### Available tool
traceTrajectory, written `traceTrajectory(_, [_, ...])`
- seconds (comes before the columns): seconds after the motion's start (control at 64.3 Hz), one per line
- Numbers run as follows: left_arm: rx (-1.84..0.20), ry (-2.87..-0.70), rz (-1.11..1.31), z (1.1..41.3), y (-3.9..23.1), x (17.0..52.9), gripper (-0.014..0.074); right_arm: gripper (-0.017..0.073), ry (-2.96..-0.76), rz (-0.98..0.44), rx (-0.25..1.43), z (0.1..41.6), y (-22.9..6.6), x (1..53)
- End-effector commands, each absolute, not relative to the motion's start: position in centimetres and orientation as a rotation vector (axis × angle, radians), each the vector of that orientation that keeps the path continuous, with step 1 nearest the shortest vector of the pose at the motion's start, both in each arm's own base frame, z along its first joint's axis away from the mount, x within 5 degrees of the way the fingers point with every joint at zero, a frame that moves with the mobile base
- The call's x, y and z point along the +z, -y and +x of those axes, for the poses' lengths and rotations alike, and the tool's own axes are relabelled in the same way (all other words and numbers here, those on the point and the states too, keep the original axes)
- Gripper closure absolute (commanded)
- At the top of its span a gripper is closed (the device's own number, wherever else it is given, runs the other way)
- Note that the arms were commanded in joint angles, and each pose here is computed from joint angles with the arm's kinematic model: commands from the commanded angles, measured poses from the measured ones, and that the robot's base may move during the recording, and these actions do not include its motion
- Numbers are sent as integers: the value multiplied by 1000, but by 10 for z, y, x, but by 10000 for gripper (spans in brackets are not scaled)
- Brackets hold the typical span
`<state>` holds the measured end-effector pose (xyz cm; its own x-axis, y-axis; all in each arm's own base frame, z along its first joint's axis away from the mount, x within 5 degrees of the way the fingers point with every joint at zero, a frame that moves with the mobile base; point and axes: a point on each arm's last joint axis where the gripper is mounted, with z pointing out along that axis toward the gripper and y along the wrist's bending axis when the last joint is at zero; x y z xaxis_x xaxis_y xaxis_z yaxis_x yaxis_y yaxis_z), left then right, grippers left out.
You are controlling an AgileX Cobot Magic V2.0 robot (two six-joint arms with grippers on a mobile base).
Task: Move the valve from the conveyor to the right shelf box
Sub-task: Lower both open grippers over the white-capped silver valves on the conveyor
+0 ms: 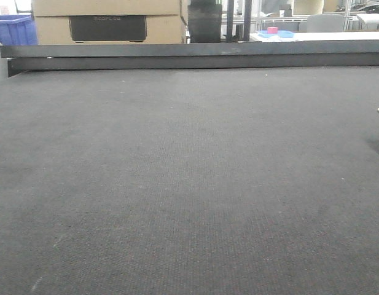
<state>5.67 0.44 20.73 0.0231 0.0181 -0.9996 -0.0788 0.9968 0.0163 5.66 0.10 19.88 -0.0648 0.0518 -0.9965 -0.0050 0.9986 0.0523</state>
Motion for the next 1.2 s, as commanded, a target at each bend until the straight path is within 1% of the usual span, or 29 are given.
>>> traceTrajectory(0.0, [69, -1505, -60, 56, -5, 211, 704, 721, -1606, 34, 45, 56, -1, 202])
traceTrajectory(0.078, [70, -1489, -60, 56, -5, 213, 704, 721, -1584, 36, 44, 56, -1, 204])
traceTrajectory(0.156, [74, -1413, -60, 55, -5, 220, 704, 721, -1563, 37, 43, 56, 0, 206])
traceTrajectory(0.311, [81, -1274, -59, 52, -5, 232, 704, 721, -1406, 45, 33, 55, 1, 220])
traceTrajectory(0.389, [82, -1267, -59, 52, -5, 232, 704, 721, -1362, 46, 31, 54, 1, 226])
traceTrajectory(0.544, [77, -1250, -53, 41, -4, 275, 704, 721, -1300, 35, 41, 40, 0, 277])
traceTrajectory(0.607, [73, -1292, -51, 38, -3, 297, 704, 721, -1278, 28, 45, 30, -1, 300])
traceTrajectory(0.653, [71, -1344, -49, 38, -3, 308, 699, 721, -1305, 22, 49, 26, -1, 315])
traceTrajectory(0.731, [77, -1413, -42, 42, -3, 329, 640, 711, -1375, 15, 54, 27, -2, 333])
traceTrajectory(0.793, [75, -1460, -42, 48, -3, 345, 536, 652, -1405, 12, 56, 30, -3, 349])
traceTrajectory(0.887, [72, -1536, -43, 62, -4, 360, 346, 491, -1417, 12, 56, 39, -2, 366])
traceTrajectory(0.949, [67, -1559, -43, 70, -5, 367, 230, 343, -1449, 13, 56, 50, -2, 372])
traceTrajectory(0.995, [51, -1574, -42, 76, -4, 371, 153, 202, -1478, 14, 56, 58, -2, 373])
traceTrajectory(1.104, [-7, -1607, -63, 86, -3, 374, 13, -17, -1565, 16, 57, 78, -2, 367])
traceTrajectory(1.135, [-26, -1621, -74, 88, -2, 374, -9, -10, -1590, 17, 57, 83, -2, 365])
traceTrajectory(1.182, [-70, -1660, -90, 92, -1, 374, -6, -11, -1619, 17, 55, 91, -2, 363])
